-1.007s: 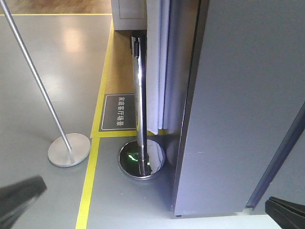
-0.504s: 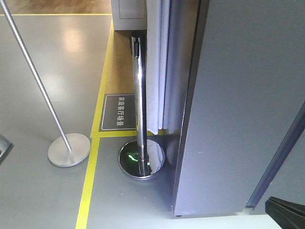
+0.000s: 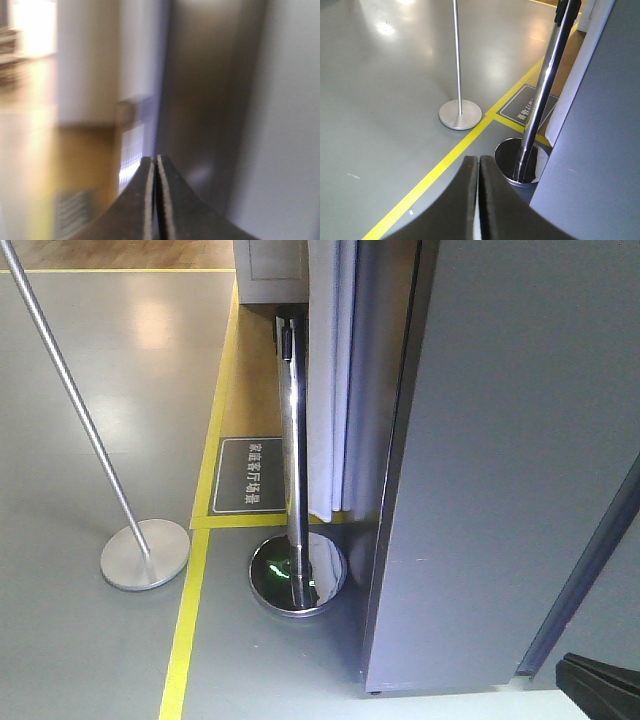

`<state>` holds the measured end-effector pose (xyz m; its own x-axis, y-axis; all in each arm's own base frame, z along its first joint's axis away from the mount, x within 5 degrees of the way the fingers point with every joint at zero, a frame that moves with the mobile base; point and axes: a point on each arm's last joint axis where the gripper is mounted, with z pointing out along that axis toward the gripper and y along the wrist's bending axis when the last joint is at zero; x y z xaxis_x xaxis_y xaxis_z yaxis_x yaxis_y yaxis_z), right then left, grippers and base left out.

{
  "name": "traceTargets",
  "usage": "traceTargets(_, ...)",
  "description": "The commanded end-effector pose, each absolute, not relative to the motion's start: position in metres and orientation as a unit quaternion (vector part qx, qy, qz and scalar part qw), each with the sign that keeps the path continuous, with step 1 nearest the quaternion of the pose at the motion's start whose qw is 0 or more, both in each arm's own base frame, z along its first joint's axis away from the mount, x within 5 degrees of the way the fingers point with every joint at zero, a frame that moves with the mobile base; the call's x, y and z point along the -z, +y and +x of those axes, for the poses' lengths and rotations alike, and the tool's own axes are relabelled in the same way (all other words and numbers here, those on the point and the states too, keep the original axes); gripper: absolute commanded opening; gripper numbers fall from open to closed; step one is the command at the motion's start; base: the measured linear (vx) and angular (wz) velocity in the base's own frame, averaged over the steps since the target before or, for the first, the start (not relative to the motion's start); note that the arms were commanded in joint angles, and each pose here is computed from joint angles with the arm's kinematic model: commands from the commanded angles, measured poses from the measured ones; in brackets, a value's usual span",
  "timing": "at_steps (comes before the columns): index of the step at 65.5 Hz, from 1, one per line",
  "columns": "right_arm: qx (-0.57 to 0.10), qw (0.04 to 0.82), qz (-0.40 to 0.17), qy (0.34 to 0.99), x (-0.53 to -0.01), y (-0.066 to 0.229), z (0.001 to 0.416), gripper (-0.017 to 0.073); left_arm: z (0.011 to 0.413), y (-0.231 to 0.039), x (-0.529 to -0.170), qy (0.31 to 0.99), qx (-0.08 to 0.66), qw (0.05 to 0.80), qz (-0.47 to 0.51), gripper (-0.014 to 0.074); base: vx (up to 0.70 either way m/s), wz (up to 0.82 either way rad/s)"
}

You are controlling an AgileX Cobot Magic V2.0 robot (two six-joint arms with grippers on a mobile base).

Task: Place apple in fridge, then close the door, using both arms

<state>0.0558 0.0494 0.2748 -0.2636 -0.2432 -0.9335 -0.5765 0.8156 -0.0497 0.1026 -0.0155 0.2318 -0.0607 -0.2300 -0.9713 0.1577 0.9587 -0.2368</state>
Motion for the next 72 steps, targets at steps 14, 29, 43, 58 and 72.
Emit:
traceTargets(14, -0.16, 0.568, -0.249, 0.768, -0.285, 0.05, 0.058, -0.0002, 0.102, -0.01, -0.217, 0.783, 0.101, 0.612, -0.047, -0.0008, 0.0, 0.0)
traceTargets(29, -0.165, 0.563, -0.254, 0.769, -0.284, 0.051, 0.057, -0.0002, 0.086, -0.014, -0.19, 0.751, 0.125, 0.649, -0.021, -0.0008, 0.0, 0.0)
traceTargets(43, -0.166, 0.562, -0.255, 0.769, -0.284, 0.051, 0.057, -0.0002, 0.069, -0.006, -0.189, 0.743, 0.081, 0.664, -0.026, -0.0008, 0.0, 0.0)
traceTargets(58, -0.166, 0.562, -0.255, 0.769, -0.284, 0.051, 0.057, -0.0002, 0.055, 0.002, -0.184, 0.741, 0.047, 0.668, -0.046, -0.0008, 0.0, 0.0)
traceTargets(72, -0.166, 0.562, -0.255, 0.769, -0.284, 0.051, 0.057, -0.0002, 0.056, 0.004, -0.185, 0.74, 0.02, 0.671, -0.037, -0.0008, 0.0, 0.0)
